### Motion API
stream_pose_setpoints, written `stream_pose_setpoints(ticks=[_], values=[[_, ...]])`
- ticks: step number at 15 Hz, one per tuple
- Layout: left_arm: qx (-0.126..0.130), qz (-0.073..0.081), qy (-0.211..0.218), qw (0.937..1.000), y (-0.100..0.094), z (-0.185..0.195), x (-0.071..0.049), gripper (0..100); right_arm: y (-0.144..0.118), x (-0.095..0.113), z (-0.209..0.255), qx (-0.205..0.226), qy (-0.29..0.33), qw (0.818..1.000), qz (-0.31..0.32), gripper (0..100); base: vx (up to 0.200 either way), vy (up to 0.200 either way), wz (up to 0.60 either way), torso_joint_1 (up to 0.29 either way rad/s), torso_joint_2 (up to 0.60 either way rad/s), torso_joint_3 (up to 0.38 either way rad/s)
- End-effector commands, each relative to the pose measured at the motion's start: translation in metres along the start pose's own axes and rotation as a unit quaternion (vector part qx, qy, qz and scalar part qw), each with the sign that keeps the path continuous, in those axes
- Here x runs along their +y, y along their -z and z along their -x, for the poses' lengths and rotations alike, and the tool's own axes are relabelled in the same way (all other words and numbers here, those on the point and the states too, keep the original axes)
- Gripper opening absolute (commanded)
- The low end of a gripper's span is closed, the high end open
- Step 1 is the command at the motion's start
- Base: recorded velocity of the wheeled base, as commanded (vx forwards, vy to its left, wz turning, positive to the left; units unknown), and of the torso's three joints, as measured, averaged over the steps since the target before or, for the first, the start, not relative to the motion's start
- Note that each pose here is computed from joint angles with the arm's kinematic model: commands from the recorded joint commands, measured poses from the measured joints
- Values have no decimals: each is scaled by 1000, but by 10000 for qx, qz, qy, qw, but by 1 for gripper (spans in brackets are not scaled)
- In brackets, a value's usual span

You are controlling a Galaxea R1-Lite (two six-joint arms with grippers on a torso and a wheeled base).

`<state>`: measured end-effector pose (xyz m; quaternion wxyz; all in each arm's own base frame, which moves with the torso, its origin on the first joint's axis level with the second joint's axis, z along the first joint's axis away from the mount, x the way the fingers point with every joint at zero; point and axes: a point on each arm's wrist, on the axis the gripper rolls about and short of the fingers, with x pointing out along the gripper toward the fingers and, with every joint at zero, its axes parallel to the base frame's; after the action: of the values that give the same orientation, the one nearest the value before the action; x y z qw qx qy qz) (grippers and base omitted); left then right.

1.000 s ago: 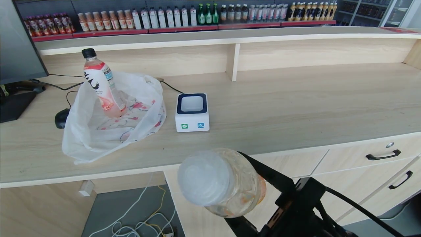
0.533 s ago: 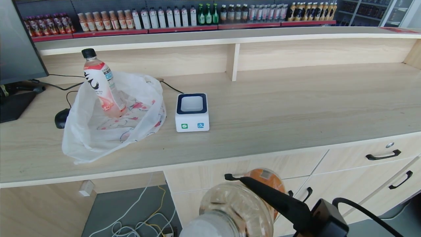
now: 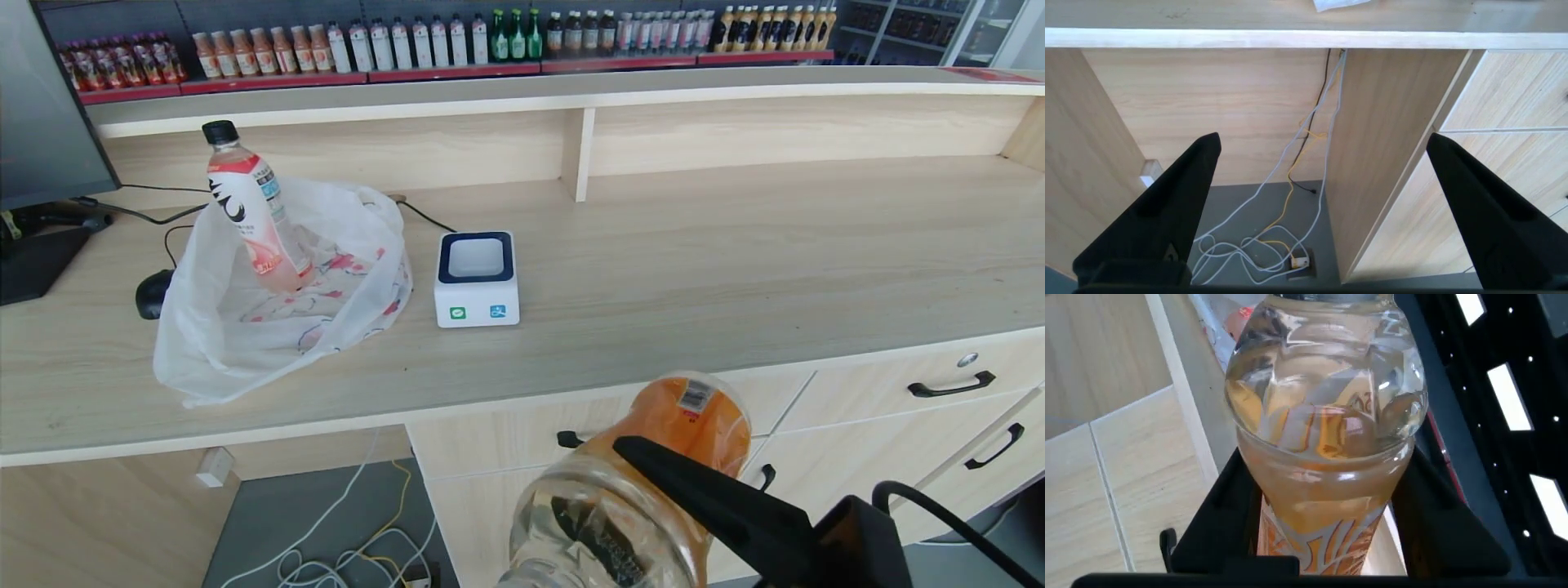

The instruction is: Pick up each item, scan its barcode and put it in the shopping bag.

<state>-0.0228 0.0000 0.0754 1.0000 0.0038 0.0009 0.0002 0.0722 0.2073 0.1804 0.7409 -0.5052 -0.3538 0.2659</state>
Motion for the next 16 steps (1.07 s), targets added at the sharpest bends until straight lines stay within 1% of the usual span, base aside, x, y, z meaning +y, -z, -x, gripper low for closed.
stream_pose_setpoints(ticks=[1,2,4,5,7,10,16], values=[[-1,0,-6,10000,0,0,0,100,-1,-5,3,-54,83,9997,239,0,0,0,0,0,0,0],[-1,0,2,10000,0,0,0,100,-6,-5,7,-177,71,9993,337,0,0,0,0,0,0,0],[-1,0,-6,10000,0,0,0,100,-7,-7,8,-206,100,9979,608,0,0,0,0,0,0,0],[-1,0,-6,10000,0,0,0,100,-10,-8,7,-241,134,9961,843,0,0,0,0,0,0,0],[-1,0,2,10000,0,0,0,100,-20,-9,8,-456,171,9928,1098,0,0,0,0,0,0,0],[-9,0,2,10000,0,0,0,100,-27,-8,6,-560,207,9895,1316,0,0,0,0,0,0,0],[-1,0,2,10000,0,0,0,100,-28,-8,4,-572,226,9881,1412,0,0,0,0,0,0,0]])
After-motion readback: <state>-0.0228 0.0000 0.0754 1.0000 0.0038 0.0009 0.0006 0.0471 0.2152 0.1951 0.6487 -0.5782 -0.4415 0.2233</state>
